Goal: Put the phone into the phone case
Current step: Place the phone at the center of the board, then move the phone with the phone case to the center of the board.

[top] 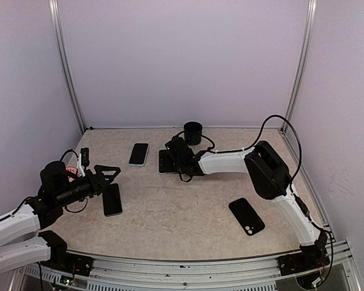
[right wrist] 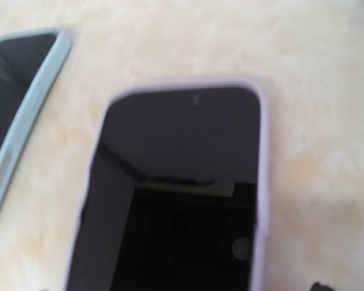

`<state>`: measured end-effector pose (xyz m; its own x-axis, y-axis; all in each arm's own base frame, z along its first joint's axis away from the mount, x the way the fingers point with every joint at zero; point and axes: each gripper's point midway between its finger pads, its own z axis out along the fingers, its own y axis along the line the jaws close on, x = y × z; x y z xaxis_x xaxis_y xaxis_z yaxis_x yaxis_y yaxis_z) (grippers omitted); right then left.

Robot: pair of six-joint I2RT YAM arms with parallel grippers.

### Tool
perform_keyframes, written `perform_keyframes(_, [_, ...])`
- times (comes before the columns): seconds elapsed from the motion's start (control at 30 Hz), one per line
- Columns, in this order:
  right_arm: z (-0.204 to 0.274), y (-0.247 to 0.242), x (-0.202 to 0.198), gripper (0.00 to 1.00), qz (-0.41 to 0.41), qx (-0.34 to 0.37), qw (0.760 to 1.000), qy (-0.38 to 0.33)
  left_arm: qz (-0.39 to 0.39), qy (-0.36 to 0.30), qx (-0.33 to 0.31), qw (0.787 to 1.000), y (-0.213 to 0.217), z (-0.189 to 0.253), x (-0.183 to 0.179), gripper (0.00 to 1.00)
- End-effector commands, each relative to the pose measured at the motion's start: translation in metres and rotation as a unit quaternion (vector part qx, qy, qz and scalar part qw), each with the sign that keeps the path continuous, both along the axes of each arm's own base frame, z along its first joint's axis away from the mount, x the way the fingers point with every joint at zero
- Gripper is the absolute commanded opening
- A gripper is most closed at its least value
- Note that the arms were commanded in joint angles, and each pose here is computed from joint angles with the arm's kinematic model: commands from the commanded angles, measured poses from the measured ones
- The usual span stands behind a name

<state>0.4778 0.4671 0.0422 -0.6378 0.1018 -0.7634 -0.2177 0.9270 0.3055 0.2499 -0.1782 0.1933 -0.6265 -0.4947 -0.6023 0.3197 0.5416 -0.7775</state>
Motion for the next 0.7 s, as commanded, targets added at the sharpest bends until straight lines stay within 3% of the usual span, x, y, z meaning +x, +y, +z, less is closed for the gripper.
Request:
perform_keyframes(0.0, [0.030, -0.007, -0.028, 0.91, 0.060, 0.004, 0.998, 0.000, -0.001, -0.006, 0.001, 1.000, 0.003, 0.002, 0.000, 0.80])
perform_keyframes(0.2, [0.045, -0.006, -0.075, 0.90, 0.184, 0.008, 0.983, 0.002, -0.001, -0.006, -0.002, 1.000, 0.003, 0.001, 0.001, 0.80])
perform_keyframes(0.3, [0.026, -0.012, -0.087, 0.88, 0.211, -0.039, 0.976, 0.029, -0.003, -0.004, -0.003, 1.000, 0.001, 0.000, 0.002, 0.80])
perform_keyframes(0.67, [-0.020, -0.036, -0.092, 0.81, 0.192, -0.133, 0.970, 0.060, -0.003, -0.001, -0.006, 1.000, 0.001, -0.001, 0.003, 0.80])
